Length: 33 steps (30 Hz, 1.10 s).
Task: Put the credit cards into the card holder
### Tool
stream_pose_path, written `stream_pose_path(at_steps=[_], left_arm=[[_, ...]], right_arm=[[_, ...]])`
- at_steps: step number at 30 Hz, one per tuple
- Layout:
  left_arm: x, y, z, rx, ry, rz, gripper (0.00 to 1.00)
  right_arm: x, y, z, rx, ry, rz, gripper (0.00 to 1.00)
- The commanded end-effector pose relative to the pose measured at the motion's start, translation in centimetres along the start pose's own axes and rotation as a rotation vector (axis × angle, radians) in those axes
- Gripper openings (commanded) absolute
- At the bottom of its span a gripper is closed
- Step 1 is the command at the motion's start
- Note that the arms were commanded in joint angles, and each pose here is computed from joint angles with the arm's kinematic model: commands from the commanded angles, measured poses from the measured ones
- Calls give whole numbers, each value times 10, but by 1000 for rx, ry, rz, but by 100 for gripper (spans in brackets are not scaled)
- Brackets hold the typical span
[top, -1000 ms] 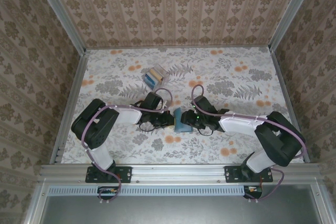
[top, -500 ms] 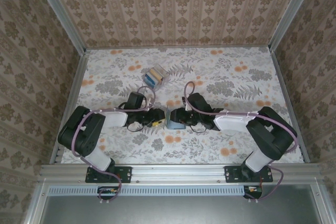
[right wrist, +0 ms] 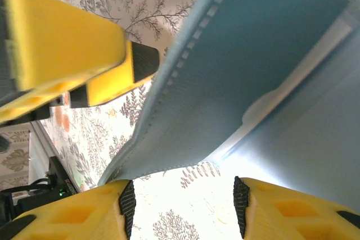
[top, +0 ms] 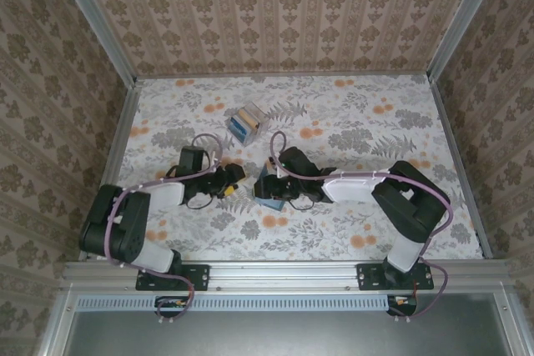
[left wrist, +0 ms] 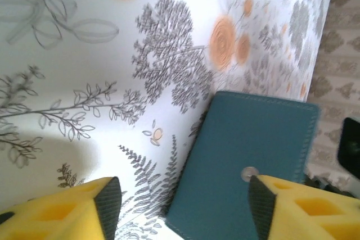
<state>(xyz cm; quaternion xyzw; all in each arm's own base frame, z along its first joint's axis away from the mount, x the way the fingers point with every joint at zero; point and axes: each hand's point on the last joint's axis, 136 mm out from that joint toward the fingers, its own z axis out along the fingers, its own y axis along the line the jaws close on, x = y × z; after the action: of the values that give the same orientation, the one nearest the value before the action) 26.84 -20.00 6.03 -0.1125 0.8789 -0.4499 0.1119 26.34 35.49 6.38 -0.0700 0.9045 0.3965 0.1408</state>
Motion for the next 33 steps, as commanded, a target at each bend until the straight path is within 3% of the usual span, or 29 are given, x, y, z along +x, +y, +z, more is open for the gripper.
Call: stream_pose_path(at_steps=[1, 9, 13, 17, 25, 33], left_arm=[[-6, -8, -10, -32, -13, 72, 68], [-3, -22, 9, -61, 79, 221, 69], [-1, -32, 22, -105, 105, 326, 70], [14, -33, 38, -175, 205, 413, 68], [26, -34, 53, -140, 241, 441, 65], [19, -8, 55, -244, 205, 407, 38]], right_arm=[[9, -9, 7, 108, 62, -65, 54], [1, -19, 6, 256, 80, -191, 56], [-6, -12, 3, 251, 72, -263, 56], [-7, -14, 1, 245, 62, -272, 56], [-6, -17, 2, 190, 27, -273, 56], [-19, -23, -29, 152, -120, -226, 59]])
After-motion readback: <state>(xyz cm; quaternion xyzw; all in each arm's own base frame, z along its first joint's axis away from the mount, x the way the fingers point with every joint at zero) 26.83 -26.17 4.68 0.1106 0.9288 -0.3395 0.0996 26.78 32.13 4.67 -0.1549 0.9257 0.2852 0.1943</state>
